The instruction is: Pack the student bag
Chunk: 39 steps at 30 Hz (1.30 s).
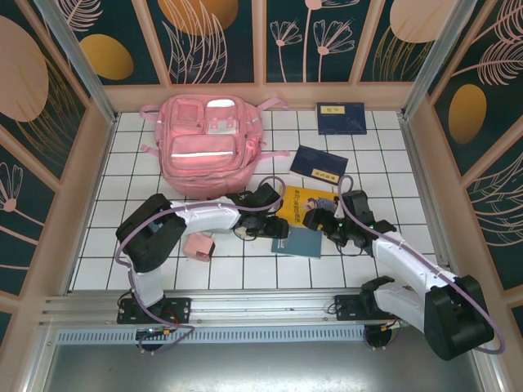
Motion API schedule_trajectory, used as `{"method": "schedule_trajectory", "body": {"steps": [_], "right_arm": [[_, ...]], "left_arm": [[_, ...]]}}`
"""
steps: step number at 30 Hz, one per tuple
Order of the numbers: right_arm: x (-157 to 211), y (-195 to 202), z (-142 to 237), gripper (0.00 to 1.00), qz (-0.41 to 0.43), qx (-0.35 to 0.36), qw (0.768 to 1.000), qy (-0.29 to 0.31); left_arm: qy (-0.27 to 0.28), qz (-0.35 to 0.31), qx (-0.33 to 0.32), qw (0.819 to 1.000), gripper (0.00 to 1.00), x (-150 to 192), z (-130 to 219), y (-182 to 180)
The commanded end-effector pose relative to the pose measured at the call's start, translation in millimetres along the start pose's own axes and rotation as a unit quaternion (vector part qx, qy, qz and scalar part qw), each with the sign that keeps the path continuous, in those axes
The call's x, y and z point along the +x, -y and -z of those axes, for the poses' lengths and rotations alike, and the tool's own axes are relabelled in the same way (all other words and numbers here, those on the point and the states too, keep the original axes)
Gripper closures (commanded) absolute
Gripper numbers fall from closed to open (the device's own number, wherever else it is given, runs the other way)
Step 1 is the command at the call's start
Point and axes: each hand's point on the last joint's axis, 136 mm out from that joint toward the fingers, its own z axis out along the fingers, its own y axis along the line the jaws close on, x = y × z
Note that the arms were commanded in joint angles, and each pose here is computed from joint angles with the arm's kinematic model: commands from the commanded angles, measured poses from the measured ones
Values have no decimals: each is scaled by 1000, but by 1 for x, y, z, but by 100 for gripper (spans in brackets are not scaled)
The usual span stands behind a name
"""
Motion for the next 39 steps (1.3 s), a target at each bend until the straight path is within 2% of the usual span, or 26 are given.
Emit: {"method": "schedule_trajectory", "body": {"steps": [1, 6, 11, 14, 21, 25, 30, 34, 39], "right_arm": [[7, 2, -5, 11, 1, -4, 1000, -10], [16, 1, -16, 12, -10, -23, 999, -36], [22, 13, -21, 12, -19, -8, 999, -47], [22, 23, -18, 12, -11, 20, 999, -41], [15, 21, 1, 12, 9, 32, 999, -11], [23, 21, 1, 12, 3, 18, 1000, -20], [43, 17, -10, 13, -4, -20, 998, -60], [50, 20, -14, 13, -4, -17, 997, -71], [60, -2, -19, 13, 17, -65, 992, -102]], "left_arm": [[-26, 8, 0, 1000, 33, 8, -6, -1], [-44, 6, 37, 998, 33, 15, -13, 9], [-53, 9, 49, 997, 35, 21, -17, 10], [-53, 8, 52, 997, 35, 21, -16, 10], [-53, 8, 41, 998, 36, 23, -15, 5], [-53, 7, 41, 998, 36, 25, -11, 4], [-64, 10, 63, 996, 36, 34, -8, 8], [-64, 12, 66, 996, 36, 35, -8, 8], [-65, 14, 76, 995, 37, 33, -10, 12]]}}
